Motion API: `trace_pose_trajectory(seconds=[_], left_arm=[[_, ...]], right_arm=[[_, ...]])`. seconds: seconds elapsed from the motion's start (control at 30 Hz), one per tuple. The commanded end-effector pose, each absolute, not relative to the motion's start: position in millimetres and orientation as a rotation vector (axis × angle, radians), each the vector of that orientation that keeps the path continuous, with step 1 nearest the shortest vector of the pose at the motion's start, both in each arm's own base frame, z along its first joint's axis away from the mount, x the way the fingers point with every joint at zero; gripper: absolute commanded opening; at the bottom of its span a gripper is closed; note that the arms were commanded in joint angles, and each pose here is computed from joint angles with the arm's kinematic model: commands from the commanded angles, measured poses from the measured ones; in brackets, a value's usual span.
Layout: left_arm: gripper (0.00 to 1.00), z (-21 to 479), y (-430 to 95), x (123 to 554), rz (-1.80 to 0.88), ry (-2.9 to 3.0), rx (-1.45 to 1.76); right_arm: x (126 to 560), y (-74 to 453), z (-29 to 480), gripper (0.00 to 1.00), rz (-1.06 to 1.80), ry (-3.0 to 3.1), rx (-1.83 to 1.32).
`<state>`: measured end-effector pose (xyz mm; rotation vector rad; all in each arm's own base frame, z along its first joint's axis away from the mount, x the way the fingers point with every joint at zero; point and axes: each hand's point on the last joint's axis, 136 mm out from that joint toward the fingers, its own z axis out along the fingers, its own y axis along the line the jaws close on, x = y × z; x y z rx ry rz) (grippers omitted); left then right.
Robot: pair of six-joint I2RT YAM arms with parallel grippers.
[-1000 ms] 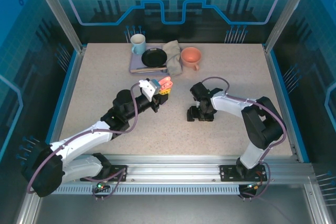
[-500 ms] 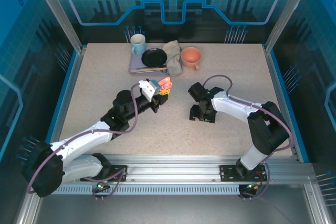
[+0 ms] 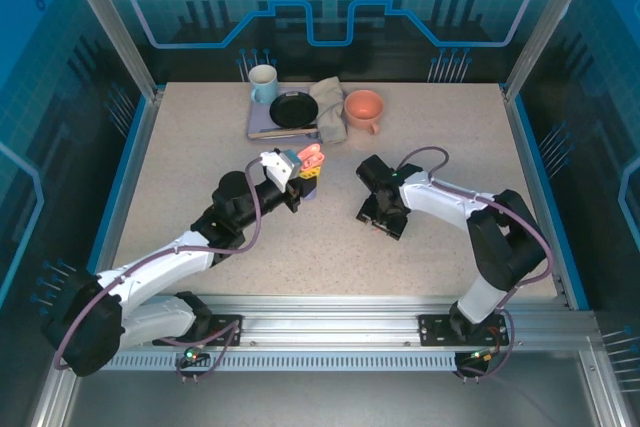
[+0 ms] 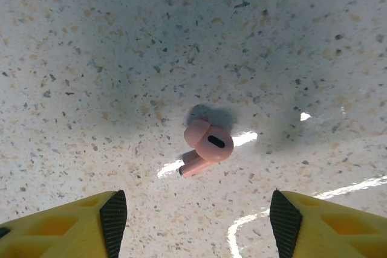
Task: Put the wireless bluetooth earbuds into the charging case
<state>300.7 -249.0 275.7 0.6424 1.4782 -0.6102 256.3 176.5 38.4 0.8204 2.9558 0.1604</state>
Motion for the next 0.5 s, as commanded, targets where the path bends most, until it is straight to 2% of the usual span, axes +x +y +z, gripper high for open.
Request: trace_pose_trajectory(seconds=[0.0,0.47], left_arm=[[0.00,279.1,-246.4,301.6,-0.614,1.449,0.628],[0.00,277.2,-244.6,302.7,-0.613,1.454,0.620]], right_arm=[[257.2,185.6,32.5,0.67,0.184,2.967,0.867],[284.7,192.9,29.5,0.66,0.160,2.967,0.798]])
